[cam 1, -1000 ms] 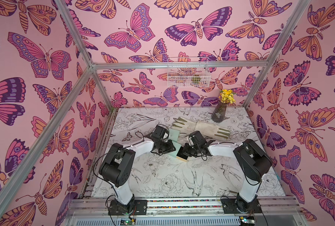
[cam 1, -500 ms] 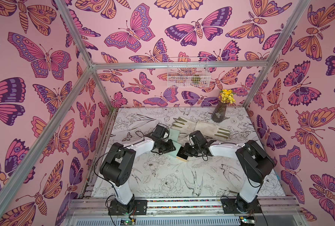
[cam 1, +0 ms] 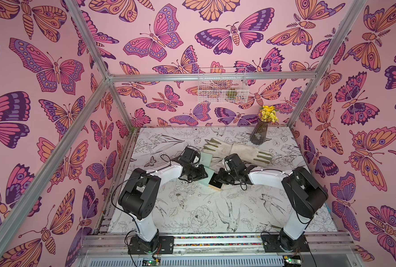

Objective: Place the earrings into the drawer-style jewelry box
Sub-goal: Insert the earring into the inner lining.

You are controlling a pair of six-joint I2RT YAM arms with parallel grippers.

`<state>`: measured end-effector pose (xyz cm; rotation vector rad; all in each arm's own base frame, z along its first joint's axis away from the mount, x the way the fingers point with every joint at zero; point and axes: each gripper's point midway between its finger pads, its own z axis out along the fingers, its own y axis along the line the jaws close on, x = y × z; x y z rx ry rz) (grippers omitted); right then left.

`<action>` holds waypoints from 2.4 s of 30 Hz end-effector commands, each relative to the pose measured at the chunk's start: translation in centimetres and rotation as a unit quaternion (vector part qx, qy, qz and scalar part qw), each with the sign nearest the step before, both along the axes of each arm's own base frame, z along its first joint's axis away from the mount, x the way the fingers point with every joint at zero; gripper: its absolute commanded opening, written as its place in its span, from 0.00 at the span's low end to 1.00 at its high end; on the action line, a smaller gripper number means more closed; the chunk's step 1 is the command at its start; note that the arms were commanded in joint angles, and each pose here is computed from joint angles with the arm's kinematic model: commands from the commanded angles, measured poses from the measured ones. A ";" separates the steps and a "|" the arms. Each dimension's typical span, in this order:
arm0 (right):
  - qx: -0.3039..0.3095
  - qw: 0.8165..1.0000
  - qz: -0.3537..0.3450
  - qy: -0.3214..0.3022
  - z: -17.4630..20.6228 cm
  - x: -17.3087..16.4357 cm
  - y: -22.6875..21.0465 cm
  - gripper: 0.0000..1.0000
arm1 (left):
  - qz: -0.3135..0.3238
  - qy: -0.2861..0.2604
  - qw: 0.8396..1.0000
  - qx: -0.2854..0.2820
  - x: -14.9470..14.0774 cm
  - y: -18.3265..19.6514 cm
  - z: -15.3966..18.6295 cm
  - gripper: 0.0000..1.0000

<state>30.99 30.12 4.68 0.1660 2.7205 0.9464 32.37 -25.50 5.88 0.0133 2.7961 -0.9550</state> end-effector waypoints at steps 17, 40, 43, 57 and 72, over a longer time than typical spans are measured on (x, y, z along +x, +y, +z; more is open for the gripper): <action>-0.010 1.000 0.019 0.001 0.0 0.1 0.9 0.19 | -0.004 0.037 0.999 0.032 -1.0 0.7 -2.4 0.28; -0.020 0.999 0.036 0.019 -1.3 -0.2 1.5 0.19 | -0.006 0.041 0.999 0.031 -1.0 0.5 -2.6 0.28; -0.022 0.999 0.036 0.019 -1.3 -0.2 1.4 0.19 | -0.006 0.040 0.999 0.030 -1.0 0.5 -2.6 0.28; -0.021 0.999 0.028 0.010 -0.3 -0.1 1.2 0.05 | -0.006 0.041 0.999 0.031 -1.1 0.5 -2.6 0.28; 0.002 1.000 0.020 -0.008 1.4 0.0 1.3 0.01 | -0.007 0.041 0.999 0.030 -1.0 0.5 -2.5 0.28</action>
